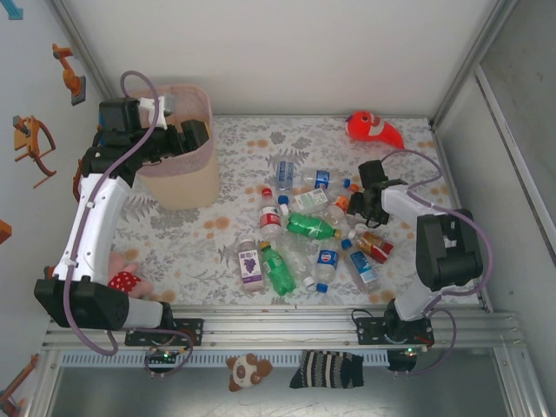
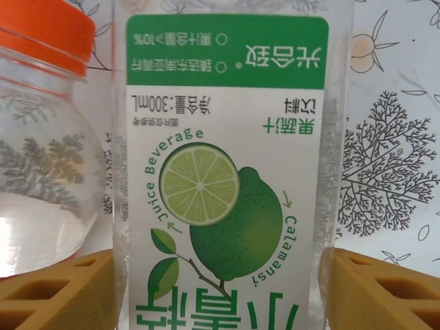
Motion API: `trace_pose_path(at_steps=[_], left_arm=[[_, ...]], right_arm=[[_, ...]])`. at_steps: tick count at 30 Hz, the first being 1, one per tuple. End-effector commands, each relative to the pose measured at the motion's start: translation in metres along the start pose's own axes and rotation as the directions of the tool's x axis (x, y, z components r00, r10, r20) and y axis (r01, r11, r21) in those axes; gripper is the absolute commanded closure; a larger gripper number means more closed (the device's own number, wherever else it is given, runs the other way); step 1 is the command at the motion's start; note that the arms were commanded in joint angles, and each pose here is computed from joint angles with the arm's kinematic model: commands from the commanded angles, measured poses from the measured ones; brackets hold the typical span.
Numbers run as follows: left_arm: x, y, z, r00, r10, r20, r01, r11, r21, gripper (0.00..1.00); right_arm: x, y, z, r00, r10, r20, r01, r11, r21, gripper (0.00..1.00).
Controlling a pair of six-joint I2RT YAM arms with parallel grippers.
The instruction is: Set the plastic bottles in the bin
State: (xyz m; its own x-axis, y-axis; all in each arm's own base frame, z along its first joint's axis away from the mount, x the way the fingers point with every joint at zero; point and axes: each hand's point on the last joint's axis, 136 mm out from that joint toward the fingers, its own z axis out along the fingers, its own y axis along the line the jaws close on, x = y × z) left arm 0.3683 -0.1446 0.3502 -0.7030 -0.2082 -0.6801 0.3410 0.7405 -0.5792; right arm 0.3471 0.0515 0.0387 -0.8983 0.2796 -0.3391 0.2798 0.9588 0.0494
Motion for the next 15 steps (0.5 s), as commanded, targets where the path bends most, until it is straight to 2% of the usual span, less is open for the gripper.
trace_pose_path(at_steps=[1, 9, 15], left_arm=[[-0.005, -0.0139, -0.013, 0.999, 0.023, 0.024, -0.024, 1.0, 0.012, 0.25], [-0.0029, -0.0124, -0.0137, 1.0, 0.021, 0.021, -0.021, 1.0, 0.005, 0.25], [-0.0037, -0.013, -0.0143, 0.999, 0.023, 0.025, -0.024, 1.0, 0.005, 0.25]], right_arm=[[0.0044, -0.0069, 0.0075, 1.0, -0.002, -0.014, 0.002, 1.0, 0.019, 0.28], [0.0074, -0.0103, 0.0135, 1.0, -0.007, -0.025, 0.008, 1.0, 0.025, 0.27], [0.0033, -0.0113, 0.0078, 1.0, -0.005, -0.002, 0.005, 1.0, 0.024, 0.33]])
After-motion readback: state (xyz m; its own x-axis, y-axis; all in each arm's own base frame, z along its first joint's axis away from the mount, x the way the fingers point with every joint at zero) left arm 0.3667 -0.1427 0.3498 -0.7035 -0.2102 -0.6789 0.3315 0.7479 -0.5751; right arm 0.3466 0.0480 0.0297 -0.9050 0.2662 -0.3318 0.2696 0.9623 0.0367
